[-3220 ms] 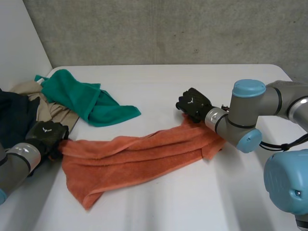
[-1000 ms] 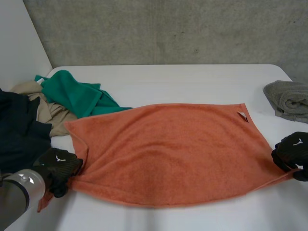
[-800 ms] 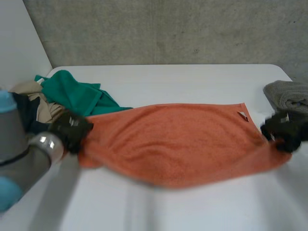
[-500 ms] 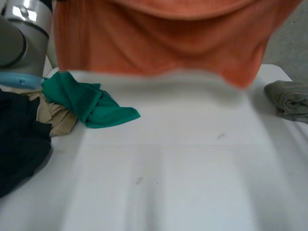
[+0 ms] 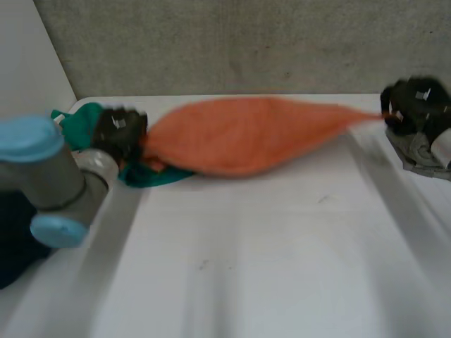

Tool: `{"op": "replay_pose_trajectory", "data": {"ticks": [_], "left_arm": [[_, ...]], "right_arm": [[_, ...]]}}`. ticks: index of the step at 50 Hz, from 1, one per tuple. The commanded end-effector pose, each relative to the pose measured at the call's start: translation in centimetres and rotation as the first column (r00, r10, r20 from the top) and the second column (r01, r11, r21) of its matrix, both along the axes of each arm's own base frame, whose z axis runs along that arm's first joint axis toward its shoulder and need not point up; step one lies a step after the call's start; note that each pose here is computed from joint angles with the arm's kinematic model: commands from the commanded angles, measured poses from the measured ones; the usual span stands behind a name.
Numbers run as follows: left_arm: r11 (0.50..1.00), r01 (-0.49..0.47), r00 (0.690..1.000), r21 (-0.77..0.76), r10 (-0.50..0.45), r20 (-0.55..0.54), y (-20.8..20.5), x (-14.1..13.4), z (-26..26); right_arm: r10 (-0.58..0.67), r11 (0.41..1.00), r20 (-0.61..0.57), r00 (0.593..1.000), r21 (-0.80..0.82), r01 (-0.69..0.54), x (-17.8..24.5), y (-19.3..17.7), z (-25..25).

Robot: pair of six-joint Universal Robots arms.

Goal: Fold the laundry.

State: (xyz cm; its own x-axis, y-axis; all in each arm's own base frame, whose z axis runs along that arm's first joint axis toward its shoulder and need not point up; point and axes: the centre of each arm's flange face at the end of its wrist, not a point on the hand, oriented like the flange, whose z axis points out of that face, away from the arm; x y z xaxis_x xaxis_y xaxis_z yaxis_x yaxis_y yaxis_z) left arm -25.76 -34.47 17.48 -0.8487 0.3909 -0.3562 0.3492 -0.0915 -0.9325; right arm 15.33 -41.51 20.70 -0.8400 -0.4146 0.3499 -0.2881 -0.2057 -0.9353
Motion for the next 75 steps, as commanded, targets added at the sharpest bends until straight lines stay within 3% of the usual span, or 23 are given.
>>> {"op": "replay_pose_trajectory", "data": {"ticks": [1, 9, 23, 42, 53, 75], "left_arm": [[0.998, -0.008, 0.991, 0.062, 0.000, 0.131, 2.1, 1.1, -6.0], [0.999, -0.045, 0.985, -0.026, 0.049, 0.165, 2.6, 2.5, -5.6], [0.995, -0.086, 0.984, -0.054, 0.093, 0.151, 3.6, 4.6, -5.8], [0.998, 0.009, 0.989, 0.068, -0.019, 0.146, 3.5, 5.3, -7.2], [0.984, -0.028, 0.990, 0.177, 0.003, 0.138, 4.3, 6.9, -6.3], [0.989, 0.021, 0.985, 0.149, -0.046, 0.164, 0.9, 5.5, -8.0]], "right_arm": [[-0.008, 0.987, -0.132, 0.991, 0.157, 0.028, -1.8, 1.5, -5.1], [-0.029, 0.976, -0.140, 0.990, 0.211, 0.058, -3.3, 1.7, -5.4], [-0.037, 0.968, -0.140, 0.989, 0.239, 0.070, -4.4, 2.3, -4.8], [0.004, 0.960, -0.163, 0.987, 0.277, 0.042, -3.7, 3.1, -5.0], [0.005, 0.960, -0.170, 0.985, 0.277, 0.043, -3.8, 3.1, -5.1], [0.015, 0.953, -0.185, 0.983, 0.301, 0.042, -3.8, 3.5, -6.3]]}}
